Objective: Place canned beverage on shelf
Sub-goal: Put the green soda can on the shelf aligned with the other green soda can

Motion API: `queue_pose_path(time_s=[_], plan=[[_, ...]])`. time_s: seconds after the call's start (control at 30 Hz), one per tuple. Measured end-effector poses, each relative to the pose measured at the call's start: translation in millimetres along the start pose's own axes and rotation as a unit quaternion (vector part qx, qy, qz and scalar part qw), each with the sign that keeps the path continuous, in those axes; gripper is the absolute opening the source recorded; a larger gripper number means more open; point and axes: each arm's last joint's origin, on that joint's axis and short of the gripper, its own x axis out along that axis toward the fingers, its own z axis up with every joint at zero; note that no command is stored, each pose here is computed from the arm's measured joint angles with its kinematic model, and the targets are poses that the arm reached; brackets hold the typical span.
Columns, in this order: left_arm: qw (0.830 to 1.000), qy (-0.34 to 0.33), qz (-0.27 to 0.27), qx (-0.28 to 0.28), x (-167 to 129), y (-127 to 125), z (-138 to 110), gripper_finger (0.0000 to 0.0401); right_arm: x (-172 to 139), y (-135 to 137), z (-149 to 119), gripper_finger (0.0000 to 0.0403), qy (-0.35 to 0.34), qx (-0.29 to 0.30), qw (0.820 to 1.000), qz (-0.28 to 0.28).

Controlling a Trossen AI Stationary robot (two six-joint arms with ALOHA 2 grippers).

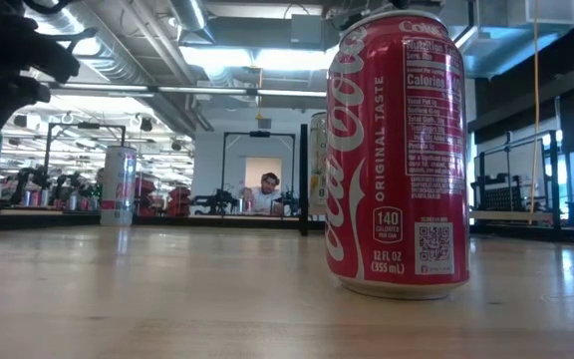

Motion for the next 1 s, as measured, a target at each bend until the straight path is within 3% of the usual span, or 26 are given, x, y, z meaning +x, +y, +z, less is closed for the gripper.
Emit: queue_pose_path(time_s=[0.23, 0.43, 0.77, 1.0], plan=[[0.999, -0.022, -0.036, -0.034, -14.6, -4.6, 6.9, 0.0258, -3.2, 6.6, -23.5, 0.0326, 0.099, -0.065, 0.993, -0.018], [0.994, -0.056, -0.056, -0.071, -47.3, -9.8, 35.8, 0.0258, -12.5, 4.2, -52.8, 0.0326, 0.121, -0.122, 0.984, -0.044], [0.993, -0.083, -0.044, -0.064, -75.8, -23.8, 130.2, 0.0258, -12.5, -29.1, -127.4, 0.0326, 0.135, -0.057, 0.988, -0.059], [0.995, -0.078, -0.038, -0.042, -68.1, -34.0, 198.9, 0.0258, -1.9, -40.1, -151.7, 0.0326, 0.160, -0.052, 0.981, -0.092]])
